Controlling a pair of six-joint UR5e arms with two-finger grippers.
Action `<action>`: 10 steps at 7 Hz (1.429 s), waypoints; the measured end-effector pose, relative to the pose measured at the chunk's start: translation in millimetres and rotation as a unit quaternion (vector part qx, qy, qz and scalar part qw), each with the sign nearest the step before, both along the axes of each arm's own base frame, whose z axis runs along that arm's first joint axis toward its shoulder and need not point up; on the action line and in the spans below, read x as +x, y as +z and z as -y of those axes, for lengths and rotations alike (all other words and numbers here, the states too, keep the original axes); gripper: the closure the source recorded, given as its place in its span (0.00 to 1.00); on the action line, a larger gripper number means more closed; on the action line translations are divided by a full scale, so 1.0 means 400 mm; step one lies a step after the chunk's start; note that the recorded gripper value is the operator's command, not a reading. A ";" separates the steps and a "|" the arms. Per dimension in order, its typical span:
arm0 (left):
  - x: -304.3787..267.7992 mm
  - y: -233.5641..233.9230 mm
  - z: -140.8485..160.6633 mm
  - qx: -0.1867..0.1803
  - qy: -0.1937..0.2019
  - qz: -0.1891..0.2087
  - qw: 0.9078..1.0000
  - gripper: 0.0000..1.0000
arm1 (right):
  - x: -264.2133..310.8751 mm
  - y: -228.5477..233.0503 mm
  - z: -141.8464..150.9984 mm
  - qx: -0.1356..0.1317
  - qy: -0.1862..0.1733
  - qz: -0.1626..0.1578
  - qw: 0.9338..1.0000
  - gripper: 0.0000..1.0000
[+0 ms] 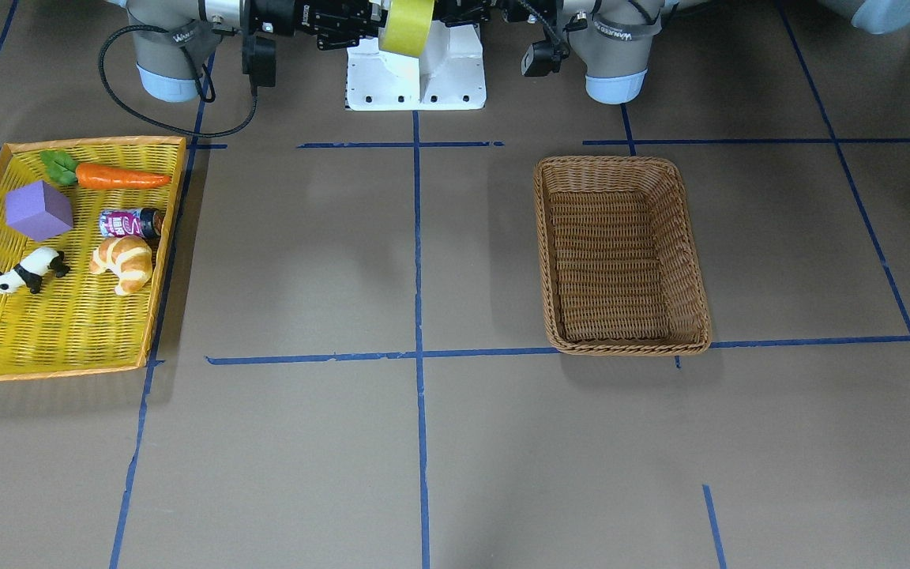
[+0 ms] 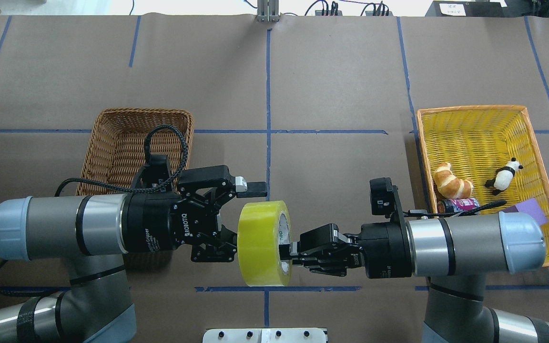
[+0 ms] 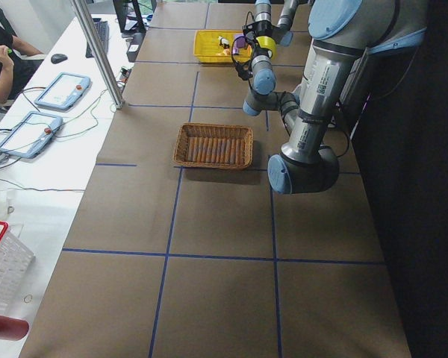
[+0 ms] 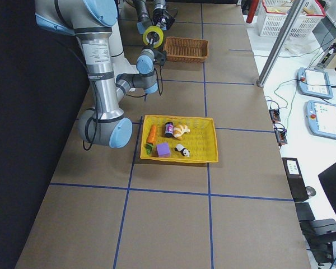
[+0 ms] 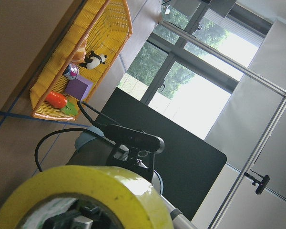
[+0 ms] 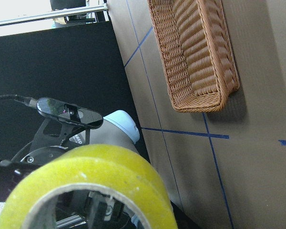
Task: Move tape to another basket
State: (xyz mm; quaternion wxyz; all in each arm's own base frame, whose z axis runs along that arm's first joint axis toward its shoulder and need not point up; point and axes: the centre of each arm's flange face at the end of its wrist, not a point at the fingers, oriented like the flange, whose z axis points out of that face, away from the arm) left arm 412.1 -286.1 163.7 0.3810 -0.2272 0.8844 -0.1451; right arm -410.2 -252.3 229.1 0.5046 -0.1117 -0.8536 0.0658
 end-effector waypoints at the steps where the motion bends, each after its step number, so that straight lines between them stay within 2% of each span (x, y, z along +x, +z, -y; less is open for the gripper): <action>1: 0.002 0.001 -0.001 0.000 0.000 0.001 1.000 0.84 | 0.000 -0.001 0.000 -0.001 0.001 0.001 1.000 0.48; 2: 0.003 0.002 -0.001 0.000 0.001 0.002 1.000 0.98 | 0.001 -0.001 0.001 -0.001 0.003 0.002 1.000 0.00; 8: -0.003 0.004 0.002 -0.002 0.000 0.006 1.000 1.00 | -0.001 -0.003 0.001 -0.012 0.018 0.009 1.000 0.00; 10: -0.042 0.015 0.043 0.000 -0.019 0.010 1.000 1.00 | 0.001 -0.001 0.002 -0.012 0.019 0.008 1.000 0.00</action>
